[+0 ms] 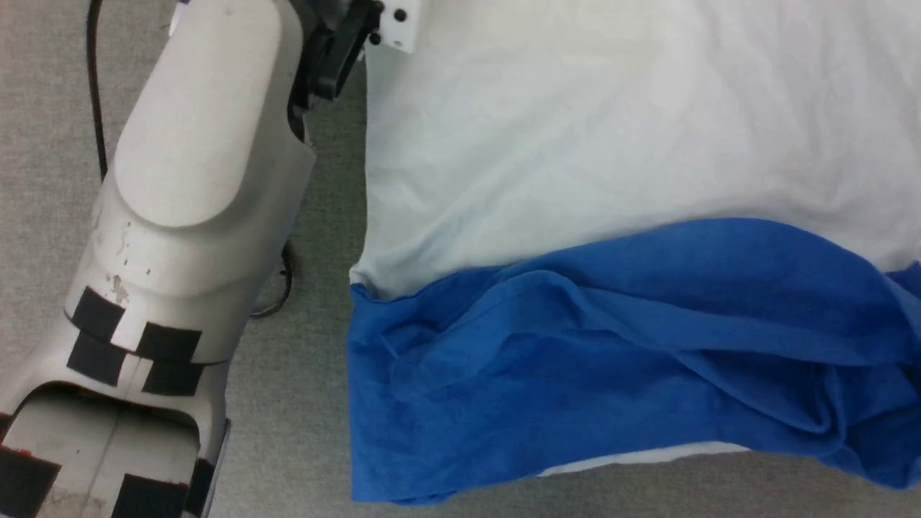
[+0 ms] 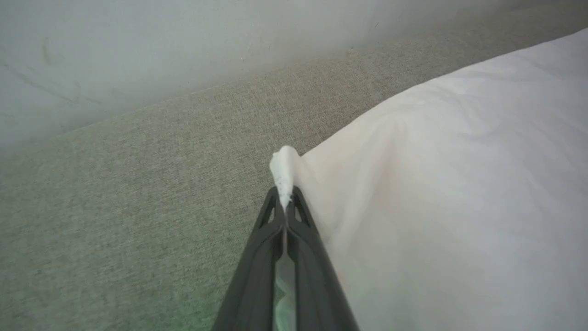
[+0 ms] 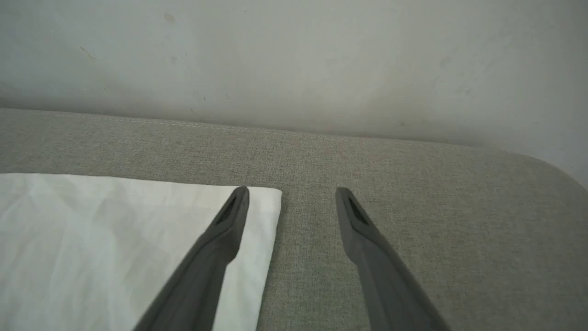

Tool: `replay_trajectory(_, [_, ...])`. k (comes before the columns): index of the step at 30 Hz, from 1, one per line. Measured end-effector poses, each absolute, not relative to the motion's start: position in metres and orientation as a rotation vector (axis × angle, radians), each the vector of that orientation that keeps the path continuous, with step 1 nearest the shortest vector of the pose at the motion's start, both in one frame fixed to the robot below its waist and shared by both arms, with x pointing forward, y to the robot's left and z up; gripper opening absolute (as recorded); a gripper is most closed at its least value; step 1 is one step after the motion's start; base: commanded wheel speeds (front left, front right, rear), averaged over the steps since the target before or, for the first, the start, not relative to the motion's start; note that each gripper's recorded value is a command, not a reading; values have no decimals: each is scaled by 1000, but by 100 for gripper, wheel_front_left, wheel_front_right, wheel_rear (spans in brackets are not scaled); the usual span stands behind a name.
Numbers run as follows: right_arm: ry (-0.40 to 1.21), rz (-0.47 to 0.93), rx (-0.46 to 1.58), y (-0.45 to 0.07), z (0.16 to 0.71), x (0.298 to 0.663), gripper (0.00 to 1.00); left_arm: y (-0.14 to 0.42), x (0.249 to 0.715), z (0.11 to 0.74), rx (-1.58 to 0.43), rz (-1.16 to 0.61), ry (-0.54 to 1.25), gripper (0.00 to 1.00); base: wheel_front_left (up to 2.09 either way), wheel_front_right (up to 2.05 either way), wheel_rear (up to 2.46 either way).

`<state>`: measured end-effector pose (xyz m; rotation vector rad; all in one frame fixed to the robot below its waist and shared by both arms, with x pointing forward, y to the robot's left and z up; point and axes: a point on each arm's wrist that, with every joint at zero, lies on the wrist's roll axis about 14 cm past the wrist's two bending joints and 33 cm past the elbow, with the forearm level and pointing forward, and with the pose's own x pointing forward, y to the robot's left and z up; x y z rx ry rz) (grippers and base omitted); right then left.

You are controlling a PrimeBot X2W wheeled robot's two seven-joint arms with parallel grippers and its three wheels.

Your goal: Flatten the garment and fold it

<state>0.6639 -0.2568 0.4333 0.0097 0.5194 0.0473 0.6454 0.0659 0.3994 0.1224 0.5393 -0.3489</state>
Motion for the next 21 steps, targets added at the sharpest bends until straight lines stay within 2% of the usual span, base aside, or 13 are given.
replay_trajectory(8, [623, 27, 61, -249, 380, 671, 100, 71, 647, 387, 126, -342, 549, 0, 0, 0, 0])
replay_trajectory(14, [632, 44, 81, -238, 364, 676, 100, 76, 648, 384, 128, -333, 546, 0, 0, 0, 0])
replay_trajectory(15, [627, 44, 81, -238, 363, 678, 80, 76, 648, 383, 127, -333, 546, 0, 0, 0, 0])
replay_trajectory(16, [624, 45, 83, -237, 363, 678, 40, 77, 649, 383, 126, -332, 546, 0, 0, 0, 0])
replay_trajectory(17, [617, 47, 80, -236, 363, 680, 13, 77, 649, 384, 126, -332, 545, 0, 0, 0, 0])
replay_trajectory(18, [612, 47, 74, -236, 362, 680, 0, 78, 650, 384, 127, -330, 544, 0, 0, 0, 0])
replay_trajectory(21, [604, 47, 71, -236, 361, 681, 0, 81, 651, 384, 130, -326, 539, 0, 0, 0, 0])
